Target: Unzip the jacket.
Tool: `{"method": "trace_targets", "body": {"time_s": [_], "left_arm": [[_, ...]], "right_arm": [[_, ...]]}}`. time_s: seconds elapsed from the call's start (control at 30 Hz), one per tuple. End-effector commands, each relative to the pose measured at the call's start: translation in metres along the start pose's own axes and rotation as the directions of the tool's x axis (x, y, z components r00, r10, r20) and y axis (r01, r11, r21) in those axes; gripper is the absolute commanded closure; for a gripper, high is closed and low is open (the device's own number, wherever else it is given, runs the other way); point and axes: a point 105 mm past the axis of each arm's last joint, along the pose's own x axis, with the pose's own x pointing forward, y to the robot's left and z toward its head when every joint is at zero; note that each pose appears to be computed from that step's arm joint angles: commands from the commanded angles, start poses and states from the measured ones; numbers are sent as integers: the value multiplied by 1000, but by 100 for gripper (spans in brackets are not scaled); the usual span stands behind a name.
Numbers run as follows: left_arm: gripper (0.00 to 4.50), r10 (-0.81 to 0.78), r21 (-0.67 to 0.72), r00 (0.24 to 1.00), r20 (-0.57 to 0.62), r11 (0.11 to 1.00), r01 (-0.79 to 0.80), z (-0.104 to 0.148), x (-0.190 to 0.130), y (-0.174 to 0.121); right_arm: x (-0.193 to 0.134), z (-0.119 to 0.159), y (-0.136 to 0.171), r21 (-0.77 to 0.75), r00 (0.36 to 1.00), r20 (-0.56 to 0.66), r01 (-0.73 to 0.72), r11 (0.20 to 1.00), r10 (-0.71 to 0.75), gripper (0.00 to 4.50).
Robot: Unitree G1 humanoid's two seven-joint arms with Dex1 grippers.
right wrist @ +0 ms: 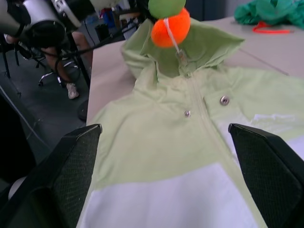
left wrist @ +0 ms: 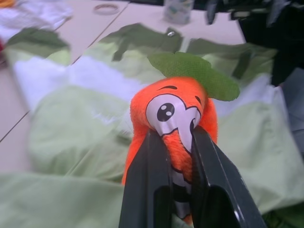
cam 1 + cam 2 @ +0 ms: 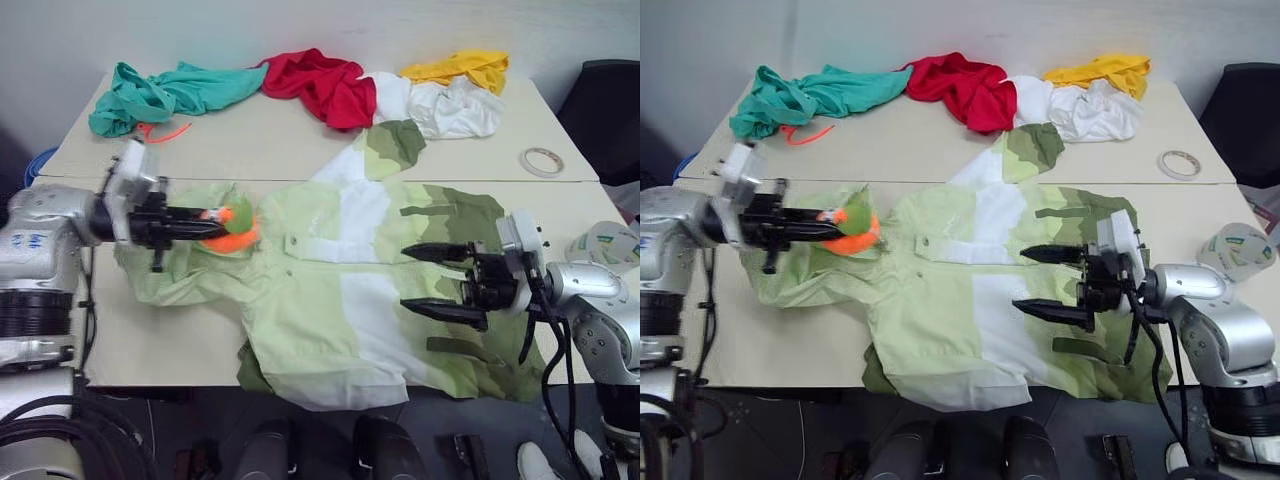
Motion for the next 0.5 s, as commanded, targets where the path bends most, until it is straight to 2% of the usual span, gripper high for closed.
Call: {"method": "trace_targets", "body": {"time_s": [0.03,0.1,0.23,0.37,0.47,0.5], "left_arm": [[440,-9,36,999,44,999,7,-3,58,3],[440,5,68,1000,-19,998,-3,-26,86,3],[312,54,49,999,-2,997,-54,-44,107,2],[177,57,68,998,-10,996,-56,-50,96,-7],[85,51,143,998,-24,989,-47,-55,75,-18],[85,64,161,998,-25,985,-59,-55,69,-19]], "right_arm": [[-10,4,-11,-55,996,3,85,995,-85,0],[-16,0,-18,-58,990,-8,139,989,-139,0],[-18,-2,-17,-56,987,-44,151,987,-154,0],[-12,-2,-18,-71,986,-70,144,987,-149,0],[6,1,-17,-74,991,-90,87,993,-94,0],[13,2,-18,-85,992,-96,72,994,-80,0]]}}
